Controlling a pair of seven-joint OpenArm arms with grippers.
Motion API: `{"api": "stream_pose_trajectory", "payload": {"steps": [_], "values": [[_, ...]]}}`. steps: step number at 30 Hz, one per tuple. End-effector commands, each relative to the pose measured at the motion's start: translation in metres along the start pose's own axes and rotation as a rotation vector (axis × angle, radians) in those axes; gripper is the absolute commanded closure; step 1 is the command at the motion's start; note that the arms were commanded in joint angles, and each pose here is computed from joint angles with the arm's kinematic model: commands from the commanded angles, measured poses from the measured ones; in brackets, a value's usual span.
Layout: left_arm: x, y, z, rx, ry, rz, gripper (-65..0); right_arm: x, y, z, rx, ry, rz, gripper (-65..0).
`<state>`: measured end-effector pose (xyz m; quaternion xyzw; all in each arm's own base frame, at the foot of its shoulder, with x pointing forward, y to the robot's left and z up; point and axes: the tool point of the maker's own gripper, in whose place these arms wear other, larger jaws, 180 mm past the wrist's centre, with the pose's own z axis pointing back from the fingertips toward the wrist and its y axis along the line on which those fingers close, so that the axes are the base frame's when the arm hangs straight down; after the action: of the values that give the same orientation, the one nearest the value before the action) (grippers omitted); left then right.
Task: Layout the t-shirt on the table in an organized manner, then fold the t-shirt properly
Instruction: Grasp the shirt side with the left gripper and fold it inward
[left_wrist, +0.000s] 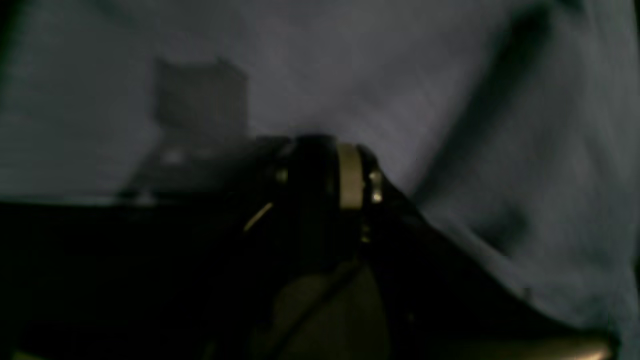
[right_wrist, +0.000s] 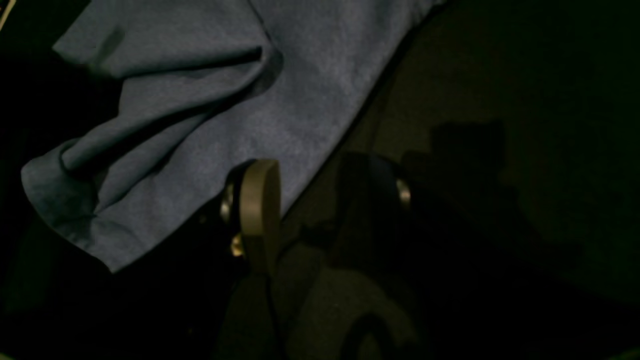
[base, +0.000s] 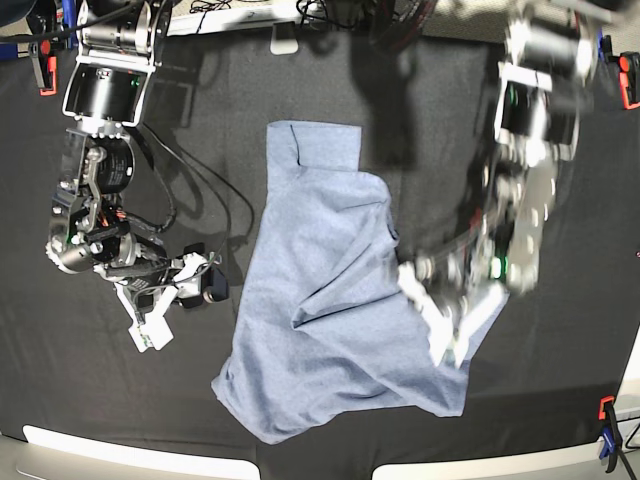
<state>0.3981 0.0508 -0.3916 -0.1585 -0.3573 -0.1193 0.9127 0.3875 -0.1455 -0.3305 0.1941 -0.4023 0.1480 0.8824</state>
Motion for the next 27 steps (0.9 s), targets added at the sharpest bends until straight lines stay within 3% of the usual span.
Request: {"api": "stream_pose_trajectory", "payload": {"steps": [1, 4, 8, 13, 17, 21, 27], "values": [[0.019, 0.000, 0.004, -0.009, -0.060, 0.003, -10.2, 0.024, 0.000, 0.006, 0.005, -0.072, 0.024, -26.3], [0.005, -0.007, 0.003, -0.039, -0.048, 0.042, -10.2, 0.025, 0.000, 0.006, 0.005, -0.072, 0.024, -26.3], [0.012, -0.011, 0.003, -0.053, -0.108, 0.067, -10.2, 0.024, 0.000, 0.006, 0.005, -0.072, 0.024, -26.3], [0.021, -0.013, -0.003, -0.015, -0.165, 0.099, -10.2, 0.023, 0.000, 0.005, 0.006, -0.063, 0.024, -26.3], [0.017, -0.014, -0.017, -0.004, -0.151, 0.127, -10.2, 0.021, 0.000, 0.005, 0.005, -0.056, 0.024, -26.3], [0.017, 0.004, -0.028, 0.083, -0.111, 0.112, -13.6, 0.020, 0.000, 0.005, 0.005, -0.050, 0.024, -26.3], [0.022, 0.002, -0.031, 0.074, -0.116, 0.122, -16.7, 0.021, 0.000, 0.005, 0.006, -0.051, 0.024, -26.3]]}}
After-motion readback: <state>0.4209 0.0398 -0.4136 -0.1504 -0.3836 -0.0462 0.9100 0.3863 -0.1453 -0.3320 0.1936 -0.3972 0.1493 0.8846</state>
